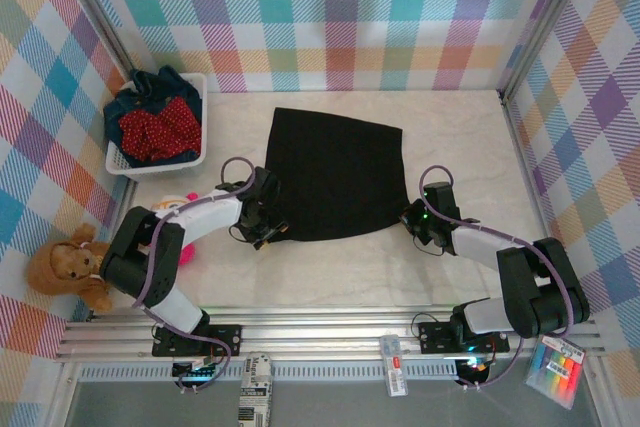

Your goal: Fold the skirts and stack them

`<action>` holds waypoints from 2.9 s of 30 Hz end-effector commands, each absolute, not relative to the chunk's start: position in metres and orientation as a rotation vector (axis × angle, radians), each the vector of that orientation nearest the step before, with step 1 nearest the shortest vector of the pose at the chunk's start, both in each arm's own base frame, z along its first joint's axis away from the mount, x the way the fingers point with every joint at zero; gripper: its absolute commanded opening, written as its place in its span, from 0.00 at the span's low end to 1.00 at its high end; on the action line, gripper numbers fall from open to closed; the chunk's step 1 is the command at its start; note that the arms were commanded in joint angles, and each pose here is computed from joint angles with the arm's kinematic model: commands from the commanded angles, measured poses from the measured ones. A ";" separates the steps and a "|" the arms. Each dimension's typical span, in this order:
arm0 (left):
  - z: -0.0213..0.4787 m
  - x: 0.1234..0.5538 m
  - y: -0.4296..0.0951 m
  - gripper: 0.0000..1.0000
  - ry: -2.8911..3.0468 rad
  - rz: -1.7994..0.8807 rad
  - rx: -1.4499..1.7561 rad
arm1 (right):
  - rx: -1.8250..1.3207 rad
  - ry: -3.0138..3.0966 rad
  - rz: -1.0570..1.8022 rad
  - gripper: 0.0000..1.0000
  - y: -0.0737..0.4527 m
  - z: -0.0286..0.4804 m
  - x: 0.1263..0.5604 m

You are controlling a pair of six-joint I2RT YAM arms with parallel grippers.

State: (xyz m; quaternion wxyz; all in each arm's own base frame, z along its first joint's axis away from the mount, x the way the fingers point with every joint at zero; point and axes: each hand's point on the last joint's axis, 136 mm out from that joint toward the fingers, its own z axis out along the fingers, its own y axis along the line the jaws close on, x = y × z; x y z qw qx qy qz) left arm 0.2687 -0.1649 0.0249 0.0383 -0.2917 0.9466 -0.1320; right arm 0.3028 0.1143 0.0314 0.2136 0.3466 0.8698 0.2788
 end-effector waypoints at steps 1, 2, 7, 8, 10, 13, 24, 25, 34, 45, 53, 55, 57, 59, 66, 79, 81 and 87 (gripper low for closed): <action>0.018 0.258 -0.167 0.42 2.981 -0.360 -0.845 | 0.944 2.403 0.787 0.00 0.114 0.035 0.301; 0.019 0.259 -0.168 0.37 2.979 -0.363 -0.842 | 0.944 2.403 0.786 0.00 0.114 0.035 0.301; 0.039 0.265 -0.161 0.07 2.911 -0.351 -0.816 | 0.943 2.396 0.788 0.00 0.113 0.041 0.298; 0.045 0.266 -0.159 0.03 2.891 -0.346 -0.813 | 0.940 2.392 0.789 0.00 0.112 0.044 0.297; 0.059 0.264 -0.152 0.00 2.845 -0.350 -0.810 | 0.941 2.381 0.790 0.00 0.110 0.054 0.293; 0.088 0.263 -0.153 0.00 2.794 -0.448 -0.786 | 0.941 2.339 0.814 0.00 0.108 0.073 0.288; 0.208 0.383 -0.157 0.00 2.533 -0.415 -0.454 | 0.815 2.025 0.781 0.00 0.096 0.182 0.367; 0.213 0.395 -0.159 0.00 2.515 -0.414 -0.432 | 0.824 2.012 0.779 0.00 0.095 0.185 0.377; 0.212 0.480 -0.167 0.00 2.497 -0.391 -0.360 | 0.903 1.999 0.831 0.00 0.092 0.176 0.453; 0.181 0.518 -0.152 0.00 2.497 -0.311 -0.432 | 0.815 2.157 0.838 0.00 0.103 0.146 0.491; 0.180 0.536 -0.144 0.00 2.449 -0.301 -0.453 | 0.739 2.236 0.853 0.01 0.115 0.137 0.512; 0.172 0.542 -0.144 0.00 2.466 -0.291 -0.454 | 0.740 2.244 0.852 0.02 0.116 0.131 0.517; 0.161 0.546 -0.144 0.00 2.487 -0.283 -0.461 | 0.738 2.254 0.856 0.03 0.116 0.125 0.524; 0.151 0.553 -0.143 0.00 2.499 -0.276 -0.470 | 0.715 2.265 0.879 0.03 0.120 0.120 0.532; 0.136 0.583 -0.133 0.52 2.502 -0.298 -0.536 | 0.578 2.243 1.054 0.33 0.133 0.118 0.563; 0.136 0.550 -0.214 1.00 2.583 -0.811 -0.382 | 0.369 2.323 1.216 0.99 0.183 0.136 0.531; 0.124 0.550 -0.228 1.00 2.606 -0.873 -0.382 | 0.393 2.336 1.229 0.99 0.191 0.126 0.535; 0.099 0.553 -0.239 1.00 2.639 -0.906 -0.380 | 0.454 2.376 1.257 0.99 0.200 0.105 0.544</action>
